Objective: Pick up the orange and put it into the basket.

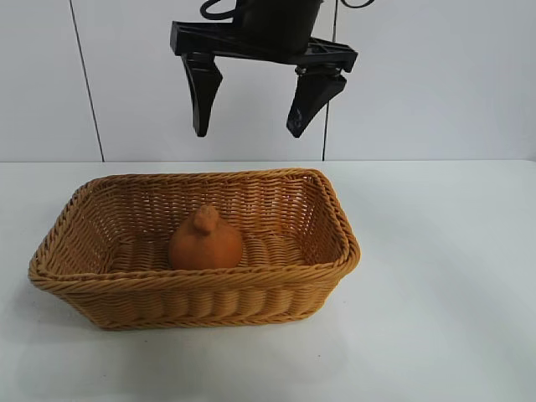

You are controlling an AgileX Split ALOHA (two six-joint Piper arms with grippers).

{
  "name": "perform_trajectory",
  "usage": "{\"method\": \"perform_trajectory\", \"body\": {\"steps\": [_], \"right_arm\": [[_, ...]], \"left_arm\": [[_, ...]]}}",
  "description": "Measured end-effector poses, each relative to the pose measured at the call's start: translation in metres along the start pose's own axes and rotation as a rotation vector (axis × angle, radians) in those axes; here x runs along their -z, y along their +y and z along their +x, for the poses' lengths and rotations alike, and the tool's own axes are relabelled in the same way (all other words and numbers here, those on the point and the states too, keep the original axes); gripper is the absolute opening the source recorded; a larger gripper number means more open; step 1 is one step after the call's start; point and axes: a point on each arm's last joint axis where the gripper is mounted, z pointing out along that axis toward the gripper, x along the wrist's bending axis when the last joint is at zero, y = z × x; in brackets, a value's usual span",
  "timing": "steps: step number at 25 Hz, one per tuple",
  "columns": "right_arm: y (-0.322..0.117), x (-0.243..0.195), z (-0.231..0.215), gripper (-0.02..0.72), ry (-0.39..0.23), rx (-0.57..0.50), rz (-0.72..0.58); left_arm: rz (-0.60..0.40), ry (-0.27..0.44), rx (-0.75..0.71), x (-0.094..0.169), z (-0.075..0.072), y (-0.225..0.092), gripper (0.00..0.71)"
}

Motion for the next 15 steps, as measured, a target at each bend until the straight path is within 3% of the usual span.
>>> {"method": "perform_trajectory", "body": {"steps": [4, 15], "right_arm": [[0.004, 0.002, -0.034, 0.694, -0.036, -0.06, -0.001], [-0.011, 0.023, -0.206, 0.694, -0.226, -0.347, -0.014]], "left_arm": [[0.0, 0.0, 0.0, 0.0, 0.0, 0.0, 0.644], [0.0, 0.0, 0.0, 0.0, 0.0, 0.0, 0.644]]}}
